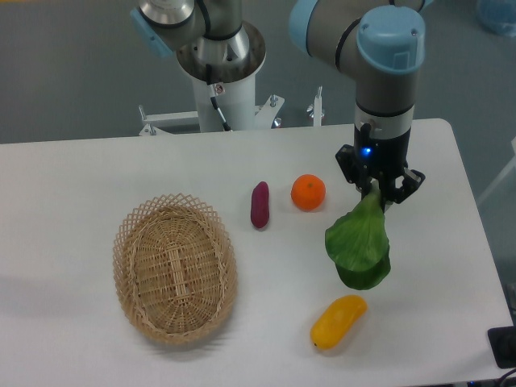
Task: Pick up the green vegetable from the basket
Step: 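Lift the bok choy out of the basket and carry it toward the orange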
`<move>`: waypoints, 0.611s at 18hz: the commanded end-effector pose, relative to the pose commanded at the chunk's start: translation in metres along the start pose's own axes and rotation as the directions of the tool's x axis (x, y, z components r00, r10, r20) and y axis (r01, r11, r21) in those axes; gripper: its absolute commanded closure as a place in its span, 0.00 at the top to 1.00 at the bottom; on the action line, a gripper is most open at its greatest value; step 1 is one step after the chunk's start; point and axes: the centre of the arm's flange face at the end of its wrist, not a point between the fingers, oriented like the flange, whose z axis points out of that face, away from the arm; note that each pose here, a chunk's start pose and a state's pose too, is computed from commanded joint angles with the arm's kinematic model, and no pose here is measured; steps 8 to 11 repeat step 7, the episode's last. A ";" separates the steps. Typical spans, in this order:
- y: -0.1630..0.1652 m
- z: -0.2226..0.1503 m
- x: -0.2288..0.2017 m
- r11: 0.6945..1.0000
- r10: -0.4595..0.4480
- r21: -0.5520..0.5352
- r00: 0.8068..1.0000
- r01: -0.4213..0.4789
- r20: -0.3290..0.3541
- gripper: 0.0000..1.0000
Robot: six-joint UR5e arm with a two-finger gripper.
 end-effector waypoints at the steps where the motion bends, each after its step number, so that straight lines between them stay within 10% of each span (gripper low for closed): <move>1: 0.000 0.000 0.000 1.000 0.000 0.000 1.000 0.000 0.000 0.22; 11: -0.001 0.001 0.001 1.000 0.001 0.000 1.000 -0.001 0.000 0.22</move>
